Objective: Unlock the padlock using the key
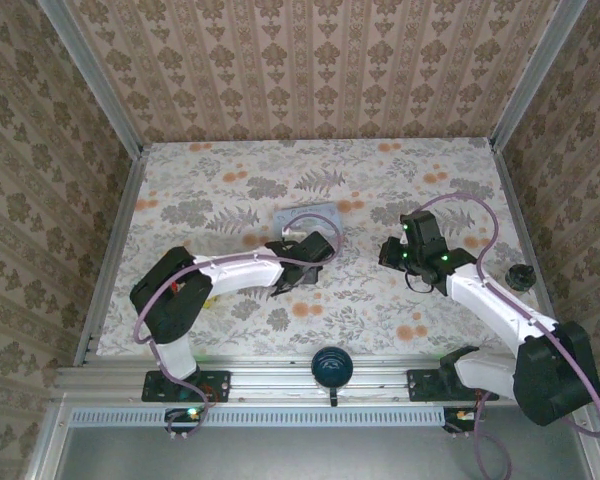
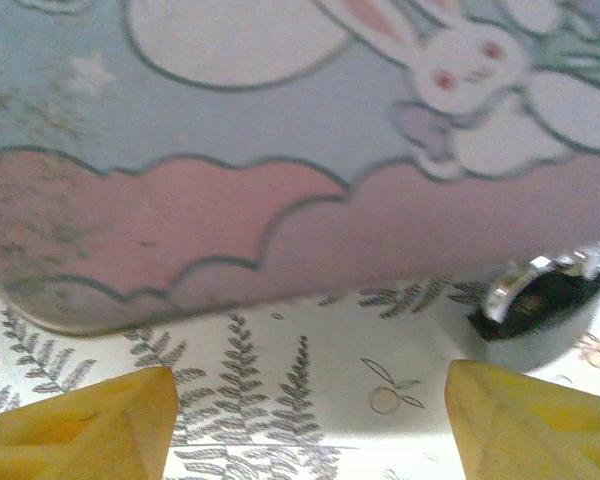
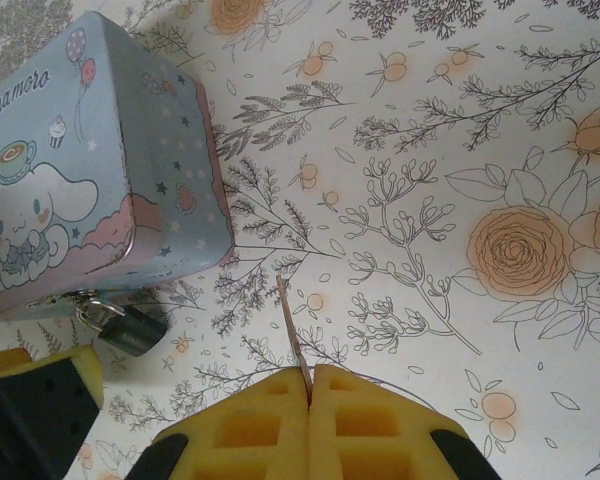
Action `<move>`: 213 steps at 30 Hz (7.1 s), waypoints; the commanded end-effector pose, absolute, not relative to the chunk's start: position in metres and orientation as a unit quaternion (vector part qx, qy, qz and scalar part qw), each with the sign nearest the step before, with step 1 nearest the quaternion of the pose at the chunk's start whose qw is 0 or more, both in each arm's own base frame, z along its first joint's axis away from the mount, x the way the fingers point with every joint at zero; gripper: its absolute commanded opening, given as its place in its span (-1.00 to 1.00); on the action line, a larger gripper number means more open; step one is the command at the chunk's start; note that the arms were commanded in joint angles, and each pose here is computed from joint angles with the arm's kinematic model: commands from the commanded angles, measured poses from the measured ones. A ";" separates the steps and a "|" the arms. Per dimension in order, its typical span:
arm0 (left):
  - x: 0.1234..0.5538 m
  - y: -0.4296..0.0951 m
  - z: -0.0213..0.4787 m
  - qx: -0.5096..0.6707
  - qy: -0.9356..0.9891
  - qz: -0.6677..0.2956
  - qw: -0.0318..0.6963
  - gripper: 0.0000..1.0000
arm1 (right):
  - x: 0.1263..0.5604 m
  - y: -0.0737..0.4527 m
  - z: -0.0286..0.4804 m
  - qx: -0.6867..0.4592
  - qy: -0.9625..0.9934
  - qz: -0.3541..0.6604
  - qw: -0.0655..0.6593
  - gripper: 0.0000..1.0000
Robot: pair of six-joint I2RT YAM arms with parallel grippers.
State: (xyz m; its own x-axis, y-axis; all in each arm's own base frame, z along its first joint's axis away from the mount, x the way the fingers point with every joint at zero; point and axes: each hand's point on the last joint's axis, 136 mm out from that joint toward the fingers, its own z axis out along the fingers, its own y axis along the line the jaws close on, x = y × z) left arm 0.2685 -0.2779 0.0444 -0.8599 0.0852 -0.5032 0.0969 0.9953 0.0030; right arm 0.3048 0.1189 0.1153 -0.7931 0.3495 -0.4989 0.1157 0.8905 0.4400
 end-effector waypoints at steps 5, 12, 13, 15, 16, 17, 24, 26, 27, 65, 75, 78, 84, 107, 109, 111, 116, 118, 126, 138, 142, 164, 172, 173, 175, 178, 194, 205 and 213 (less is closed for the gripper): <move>0.282 -0.317 0.059 0.062 0.954 -0.046 0.289 0.60 | 0.303 0.122 0.115 0.119 0.927 0.200 0.294 -1.00; 0.296 -0.328 0.051 0.044 0.951 -0.042 0.302 0.54 | 0.302 0.121 0.117 0.112 0.926 0.199 0.299 -1.00; 0.298 -0.329 0.050 0.043 0.951 -0.040 0.302 0.54 | 0.302 0.121 0.117 0.112 0.927 0.198 0.299 -1.00; 0.301 -0.330 0.046 0.040 0.952 -0.033 0.301 0.54 | 0.302 0.121 0.117 0.112 0.926 0.200 0.301 -1.00; 0.301 -0.329 0.045 0.038 0.952 -0.029 0.301 0.54 | 0.301 0.121 0.117 0.111 0.926 0.199 0.302 -1.00; 0.303 -0.329 0.043 0.034 0.952 -0.027 0.302 0.52 | 0.301 0.120 0.117 0.111 0.926 0.199 0.303 -1.00; 0.306 -0.316 0.033 0.015 0.952 -0.007 0.305 0.35 | 0.303 0.121 0.117 0.108 0.925 0.199 0.307 -1.00; 0.307 -0.312 0.031 0.012 0.952 -0.005 0.306 0.26 | 0.304 0.121 0.117 0.108 0.924 0.200 0.308 -1.00; 0.307 -0.311 0.030 0.010 0.952 -0.005 0.306 0.18 | 0.304 0.121 0.116 0.107 0.924 0.199 0.307 -1.00; 0.333 -0.319 0.022 0.024 0.933 -0.043 0.356 0.11 | 0.309 0.126 0.112 0.112 0.925 0.207 0.299 -1.00; 0.345 -0.323 0.027 0.044 0.906 -0.033 0.419 0.05 | 0.308 0.126 0.108 0.113 0.926 0.205 0.296 -1.00; 0.348 -0.326 0.027 0.049 0.903 -0.034 0.425 0.03 | 0.308 0.126 0.108 0.112 0.926 0.206 0.296 -1.00; 0.355 -0.328 0.021 0.056 0.904 -0.029 0.423 -0.09 | 0.308 0.126 0.108 0.113 0.926 0.207 0.296 -1.00; 0.324 -0.340 0.052 0.080 0.932 -0.104 0.339 -0.61 | 0.280 0.124 0.098 0.108 0.920 0.223 0.304 -1.00; 0.318 -0.342 0.050 0.067 0.938 -0.121 0.319 -0.61 | 0.277 0.126 0.093 0.108 0.920 0.226 0.300 -1.00; 0.311 -0.345 0.048 0.053 0.941 -0.141 0.301 -0.61 | 0.275 0.128 0.089 0.109 0.921 0.231 0.295 -1.00; 0.298 -0.355 0.053 0.015 0.945 -0.194 0.262 -0.60 | 0.268 0.139 0.083 0.104 0.915 0.256 0.294 -1.00; 0.295 -0.358 0.054 -0.001 0.945 -0.214 0.248 -0.60 | 0.266 0.142 0.081 0.103 0.911 0.268 0.296 -1.00; 0.286 -0.371 0.057 -0.052 0.935 -0.293 0.192 -0.57 | 0.256 0.160 0.078 0.069 0.897 0.310 0.306 -1.00; 0.285 -0.379 0.061 -0.080 0.922 -0.348 0.152 -0.55 | 0.258 0.196 0.080 -0.002 0.877 0.337 0.343 -1.00; 0.283 -0.379 0.059 -0.085 0.920 -0.353 0.146 -0.55 | 0.261 0.203 0.080 -0.003 0.871 0.339 0.355 -1.00; 0.281 -0.382 0.053 -0.098 0.914 -0.371 0.134 -0.52 | 0.278 0.221 0.057 0.032 0.867 0.340 0.363 -1.00; 0.282 -0.384 0.053 -0.098 0.912 -0.376 0.130 -0.52 | 0.280 0.220 0.054 0.039 0.869 0.335 0.362 -1.00; 0.282 -0.384 0.053 -0.098 0.912 -0.377 0.129 -0.52 | 0.281 0.220 0.055 0.040 0.868 0.336 0.364 -1.00; 0.282 -0.385 0.053 -0.098 0.912 -0.378 0.127 -0.52 | 0.281 0.219 0.056 0.042 0.868 0.334 0.366 -1.00; 0.281 -0.385 0.053 -0.097 0.911 -0.379 0.126 -0.52 | 0.282 0.216 0.056 0.047 0.868 0.329 0.370 -1.00; 0.279 -0.387 0.049 -0.099 0.910 -0.385 0.119 -0.52 | 0.288 0.221 0.058 0.052 0.863 0.337 0.372 -1.00; 0.277 -0.387 0.045 -0.102 0.910 -0.386 0.112 -0.52 | 0.290 0.226 0.063 0.054 0.854 0.353 0.378 -1.00; 0.276 -0.387 0.043 -0.104 0.910 -0.385 0.111 -0.52 | 0.289 0.223 0.069 0.065 0.848 0.361 0.383 -1.00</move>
State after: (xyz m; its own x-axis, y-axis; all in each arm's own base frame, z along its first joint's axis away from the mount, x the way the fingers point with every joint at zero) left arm 0.2848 -0.3831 0.0489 -0.9423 -0.2858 -0.1741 -0.0807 0.6990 -0.7106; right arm 0.2814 0.2193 0.0481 -0.7440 0.3366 -0.5772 -0.1436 0.7631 0.6301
